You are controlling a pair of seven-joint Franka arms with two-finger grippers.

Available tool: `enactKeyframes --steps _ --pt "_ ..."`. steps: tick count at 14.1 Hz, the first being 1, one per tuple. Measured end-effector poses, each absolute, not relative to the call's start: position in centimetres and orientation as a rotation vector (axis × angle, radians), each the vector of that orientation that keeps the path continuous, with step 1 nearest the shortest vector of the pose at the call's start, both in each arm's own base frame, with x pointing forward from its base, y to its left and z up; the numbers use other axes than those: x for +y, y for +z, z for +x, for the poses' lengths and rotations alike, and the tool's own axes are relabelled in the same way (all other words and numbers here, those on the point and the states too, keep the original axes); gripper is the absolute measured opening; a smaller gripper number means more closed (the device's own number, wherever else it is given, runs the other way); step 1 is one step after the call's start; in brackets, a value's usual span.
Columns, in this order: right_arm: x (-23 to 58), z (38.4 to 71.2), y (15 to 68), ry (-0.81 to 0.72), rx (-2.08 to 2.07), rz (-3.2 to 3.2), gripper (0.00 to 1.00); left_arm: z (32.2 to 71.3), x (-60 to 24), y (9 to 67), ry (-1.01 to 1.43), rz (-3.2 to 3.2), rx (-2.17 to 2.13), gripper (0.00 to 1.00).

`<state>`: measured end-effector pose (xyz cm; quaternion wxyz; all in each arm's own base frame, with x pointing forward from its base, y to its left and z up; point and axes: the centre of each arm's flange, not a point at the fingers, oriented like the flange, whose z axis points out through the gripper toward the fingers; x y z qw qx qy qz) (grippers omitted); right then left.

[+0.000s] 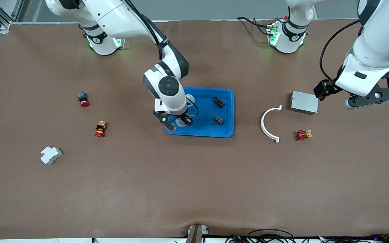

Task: Place electrolytic capacitor and blue bell in tray
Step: 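Lower the bell into the tray and open the right gripper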

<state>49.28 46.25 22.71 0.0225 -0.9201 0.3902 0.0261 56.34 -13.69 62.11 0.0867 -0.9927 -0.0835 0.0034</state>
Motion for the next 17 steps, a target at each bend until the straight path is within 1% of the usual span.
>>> enactKeyframes --steps 3,6,13,17 --pt "47.8 47.8 22.5 0.083 1.212 -2.853 0.67 56.1 -10.6 63.6 0.061 -3.106 -0.275 1.0" --pt "47.8 47.6 22.1 0.081 1.218 -2.86 0.67 55.2 -7.7 65.2 0.058 -3.135 -0.159 1.0" --pt "47.2 48.1 19.6 0.06 1.229 -2.865 0.67 51.7 -8.2 64.5 0.078 -3.11 -0.12 1.0" --pt "47.1 48.1 19.1 0.051 1.223 -2.874 0.67 50.9 -7.3 65.2 0.058 -3.076 -0.112 1.0"
